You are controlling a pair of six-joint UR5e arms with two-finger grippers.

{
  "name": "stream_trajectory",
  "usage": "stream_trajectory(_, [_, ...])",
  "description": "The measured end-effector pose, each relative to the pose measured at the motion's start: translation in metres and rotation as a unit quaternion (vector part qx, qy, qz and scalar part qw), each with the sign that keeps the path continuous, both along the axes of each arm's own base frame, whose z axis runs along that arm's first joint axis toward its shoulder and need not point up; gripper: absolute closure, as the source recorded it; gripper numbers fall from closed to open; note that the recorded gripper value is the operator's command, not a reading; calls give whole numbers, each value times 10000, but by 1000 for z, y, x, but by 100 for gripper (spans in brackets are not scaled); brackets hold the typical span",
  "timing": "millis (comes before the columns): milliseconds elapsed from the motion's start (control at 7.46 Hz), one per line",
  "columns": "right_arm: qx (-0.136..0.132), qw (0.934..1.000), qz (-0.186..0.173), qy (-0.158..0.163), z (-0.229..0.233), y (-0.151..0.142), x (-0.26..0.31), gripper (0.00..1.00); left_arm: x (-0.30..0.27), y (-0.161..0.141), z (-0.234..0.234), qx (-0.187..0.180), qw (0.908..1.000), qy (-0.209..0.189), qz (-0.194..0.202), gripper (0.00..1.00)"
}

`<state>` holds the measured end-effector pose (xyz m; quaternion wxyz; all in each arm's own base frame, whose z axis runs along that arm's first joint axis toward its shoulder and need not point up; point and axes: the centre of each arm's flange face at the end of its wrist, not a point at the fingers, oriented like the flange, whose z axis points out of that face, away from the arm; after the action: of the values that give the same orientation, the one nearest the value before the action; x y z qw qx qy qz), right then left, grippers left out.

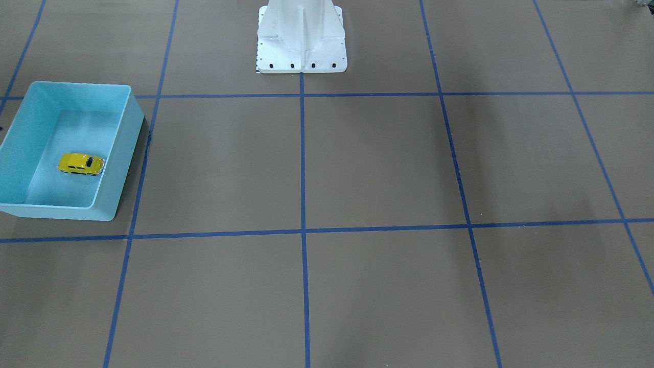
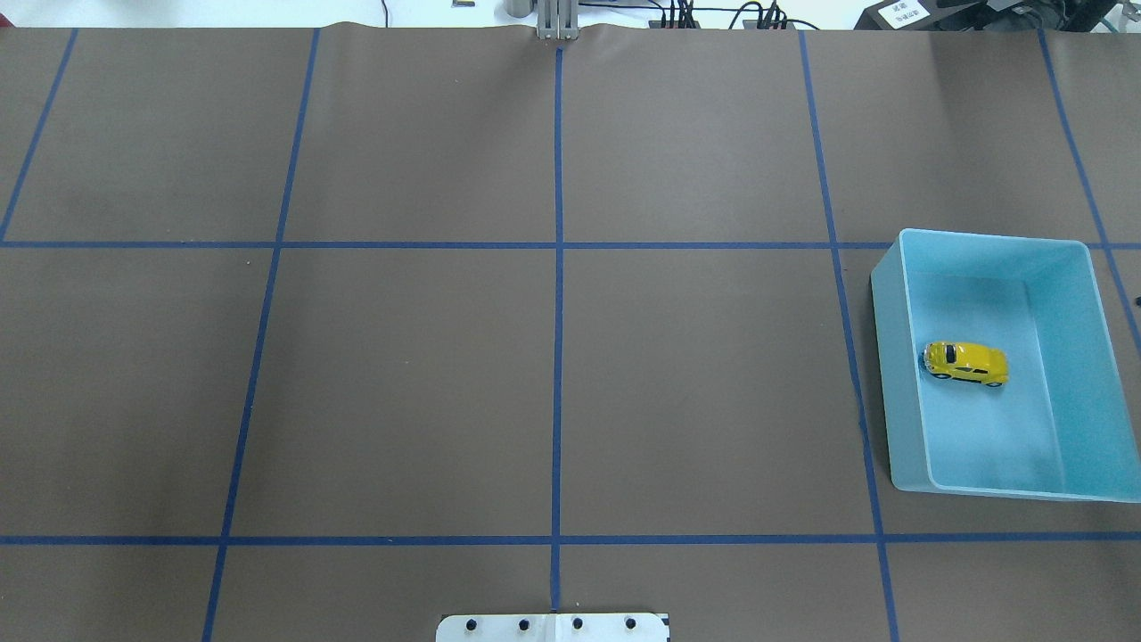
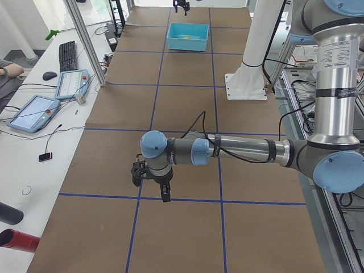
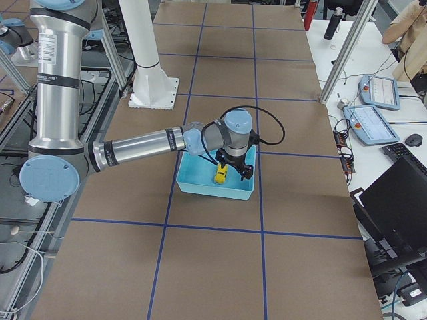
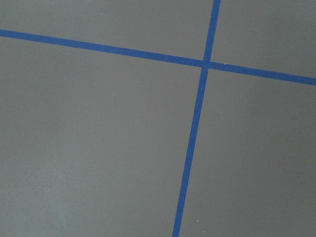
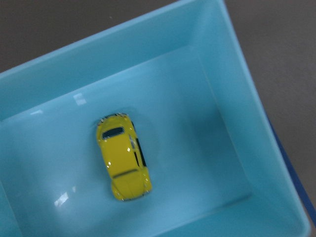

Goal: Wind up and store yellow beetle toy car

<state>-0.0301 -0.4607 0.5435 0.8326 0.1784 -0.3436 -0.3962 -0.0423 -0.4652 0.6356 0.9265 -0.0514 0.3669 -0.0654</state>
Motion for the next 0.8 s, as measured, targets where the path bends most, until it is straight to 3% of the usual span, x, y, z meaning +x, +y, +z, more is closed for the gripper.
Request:
stream_trajectory(134, [-676, 9963, 521, 70, 22, 4, 52, 1, 0, 0, 0, 1, 10000, 0, 1, 0])
stream_trajectory(268, [-1553, 9813, 1134, 100, 50, 12, 95, 0, 0, 0, 0, 2, 10000, 0, 3, 0])
stream_trajectory(402, [-2399, 9541, 1789, 93, 74, 20, 127, 0, 0, 0, 0, 6, 10000, -1, 7, 0])
stream_trajectory(536, [-2991, 9260, 2301, 107, 89, 24, 144, 0, 0, 0, 0, 9, 10000, -4, 11, 0])
stream_trajectory(670, [-3438, 8975, 2757, 166, 100, 23, 153, 0, 0, 0, 0, 11, 10000, -6, 12, 0])
stream_trajectory(804, [-3809, 8622, 3326, 309, 110, 18, 159, 0, 0, 0, 0, 12, 10000, -7, 13, 0])
